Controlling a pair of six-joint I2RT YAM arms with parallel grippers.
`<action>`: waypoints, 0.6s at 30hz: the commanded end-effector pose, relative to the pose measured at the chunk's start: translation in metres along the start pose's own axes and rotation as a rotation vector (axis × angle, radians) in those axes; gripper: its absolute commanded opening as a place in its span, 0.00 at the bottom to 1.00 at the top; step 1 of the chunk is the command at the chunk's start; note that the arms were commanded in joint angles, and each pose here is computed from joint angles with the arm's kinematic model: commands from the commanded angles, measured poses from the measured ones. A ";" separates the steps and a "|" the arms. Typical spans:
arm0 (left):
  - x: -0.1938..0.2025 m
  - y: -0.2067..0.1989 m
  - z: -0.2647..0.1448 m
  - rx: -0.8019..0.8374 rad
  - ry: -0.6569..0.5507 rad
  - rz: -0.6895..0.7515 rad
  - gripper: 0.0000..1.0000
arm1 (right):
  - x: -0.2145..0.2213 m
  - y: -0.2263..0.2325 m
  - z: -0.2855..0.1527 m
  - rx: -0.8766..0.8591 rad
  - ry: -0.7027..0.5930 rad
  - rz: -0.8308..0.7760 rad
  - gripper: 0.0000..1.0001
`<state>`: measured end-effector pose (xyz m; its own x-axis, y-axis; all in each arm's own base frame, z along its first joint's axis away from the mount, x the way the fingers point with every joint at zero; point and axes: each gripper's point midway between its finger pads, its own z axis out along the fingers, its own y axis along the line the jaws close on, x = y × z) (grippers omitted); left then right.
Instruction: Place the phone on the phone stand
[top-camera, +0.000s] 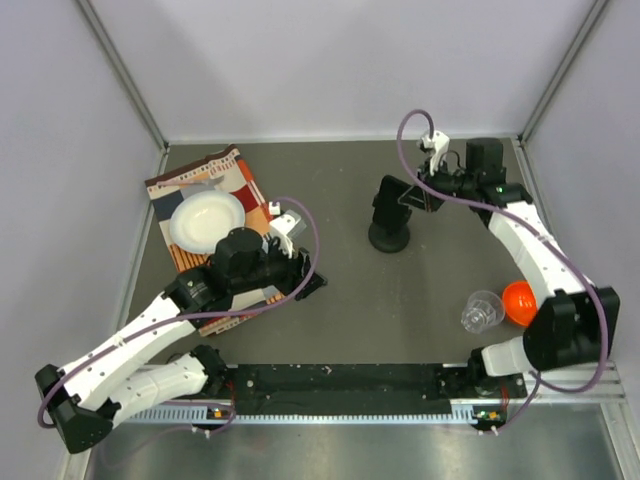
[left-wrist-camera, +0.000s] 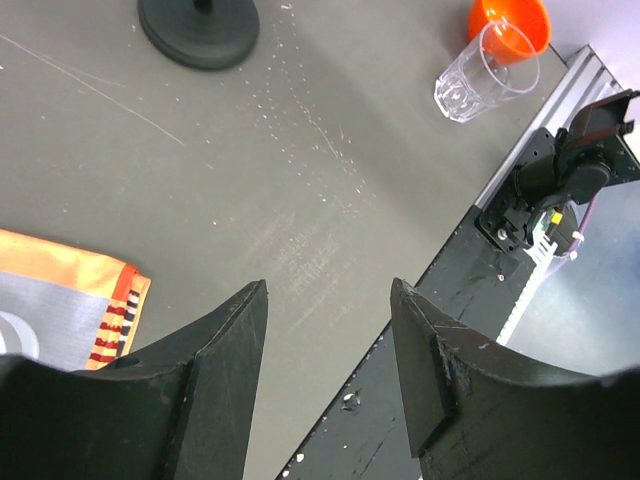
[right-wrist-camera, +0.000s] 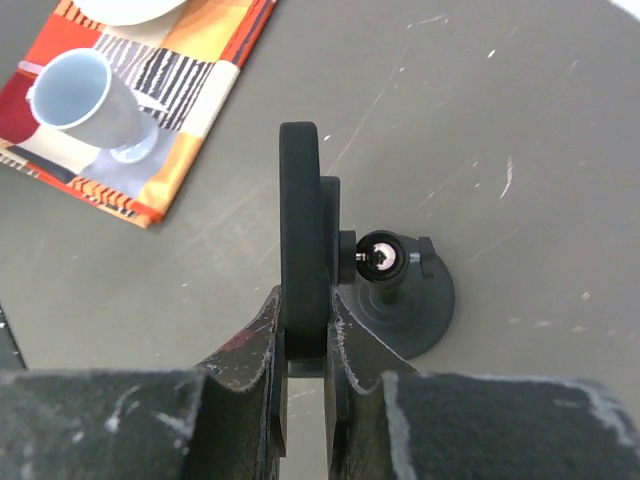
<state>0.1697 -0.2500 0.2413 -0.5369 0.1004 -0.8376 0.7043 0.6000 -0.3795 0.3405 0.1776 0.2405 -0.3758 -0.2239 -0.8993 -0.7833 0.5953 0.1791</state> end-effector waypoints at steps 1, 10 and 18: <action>-0.026 -0.018 0.000 0.079 -0.059 0.033 0.57 | -0.097 0.002 -0.004 -0.192 -0.215 -0.345 0.00; -0.019 -0.013 0.012 0.081 -0.008 0.043 0.57 | -0.124 -0.039 0.037 -0.389 -0.146 -0.404 0.00; -0.016 0.000 0.023 0.050 0.037 0.066 0.56 | -0.146 -0.069 0.062 -0.379 -0.193 -0.504 0.00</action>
<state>0.1817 -0.2640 0.2247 -0.5607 0.1799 -0.8083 0.7229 0.5824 -0.3718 0.4880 0.2057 0.2729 -0.0811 -0.3392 -0.9372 -0.9681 0.2506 -0.0069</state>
